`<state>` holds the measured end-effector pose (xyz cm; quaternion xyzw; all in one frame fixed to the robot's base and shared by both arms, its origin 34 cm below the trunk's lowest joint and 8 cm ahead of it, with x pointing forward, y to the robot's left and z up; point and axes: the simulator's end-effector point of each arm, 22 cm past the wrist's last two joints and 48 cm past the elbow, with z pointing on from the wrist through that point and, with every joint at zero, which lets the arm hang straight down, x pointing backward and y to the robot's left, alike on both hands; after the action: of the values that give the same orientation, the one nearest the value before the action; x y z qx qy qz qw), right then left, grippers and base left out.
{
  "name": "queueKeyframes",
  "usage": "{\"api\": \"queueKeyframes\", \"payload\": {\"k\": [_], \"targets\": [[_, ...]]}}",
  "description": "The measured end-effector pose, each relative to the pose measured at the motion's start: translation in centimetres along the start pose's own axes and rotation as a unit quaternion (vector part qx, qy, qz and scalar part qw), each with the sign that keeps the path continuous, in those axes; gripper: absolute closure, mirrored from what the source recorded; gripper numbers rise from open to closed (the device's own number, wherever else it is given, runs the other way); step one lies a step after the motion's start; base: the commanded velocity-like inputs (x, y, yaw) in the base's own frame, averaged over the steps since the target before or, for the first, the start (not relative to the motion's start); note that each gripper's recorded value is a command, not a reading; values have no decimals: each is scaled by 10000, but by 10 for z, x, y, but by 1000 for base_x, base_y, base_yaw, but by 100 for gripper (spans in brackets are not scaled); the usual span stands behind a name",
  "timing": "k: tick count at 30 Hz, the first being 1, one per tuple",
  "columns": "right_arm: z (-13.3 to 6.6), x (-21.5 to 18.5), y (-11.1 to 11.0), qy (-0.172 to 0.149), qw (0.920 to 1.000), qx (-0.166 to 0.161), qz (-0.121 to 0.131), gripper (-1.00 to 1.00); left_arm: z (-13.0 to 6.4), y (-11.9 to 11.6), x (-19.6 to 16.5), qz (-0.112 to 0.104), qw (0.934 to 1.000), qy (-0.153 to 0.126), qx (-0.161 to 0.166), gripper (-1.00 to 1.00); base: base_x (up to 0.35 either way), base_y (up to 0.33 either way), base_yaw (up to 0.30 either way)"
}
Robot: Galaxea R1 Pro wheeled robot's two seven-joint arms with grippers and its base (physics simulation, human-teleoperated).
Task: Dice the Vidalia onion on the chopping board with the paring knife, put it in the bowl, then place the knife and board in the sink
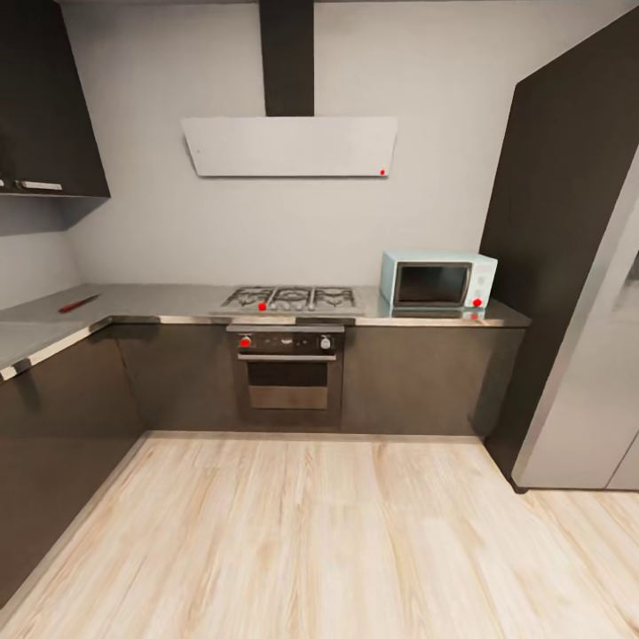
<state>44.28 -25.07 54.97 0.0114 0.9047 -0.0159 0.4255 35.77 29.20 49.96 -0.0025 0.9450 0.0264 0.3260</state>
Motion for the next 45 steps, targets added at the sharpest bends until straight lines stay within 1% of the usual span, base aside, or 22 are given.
{"api": "queueKeyframes", "payload": {"k": [5, 9, 45], "targets": [[0, 0, 0, 0, 10000, 0, -1, -100, 0, 0, 0, 0, 10000, -3, 0, -100, 294, 0, 17], [0, 0, 0, 2, 10000, -4, -3, -100, 0, 0, 0, 4, 10000, -5, 3, -100, 135, 0, 167], [0, 0, 1, 3, 10000, -7, -4, -100, 0, 0, 0, 8, 10000, -5, 5, -100, 3, 0, 244]]}}
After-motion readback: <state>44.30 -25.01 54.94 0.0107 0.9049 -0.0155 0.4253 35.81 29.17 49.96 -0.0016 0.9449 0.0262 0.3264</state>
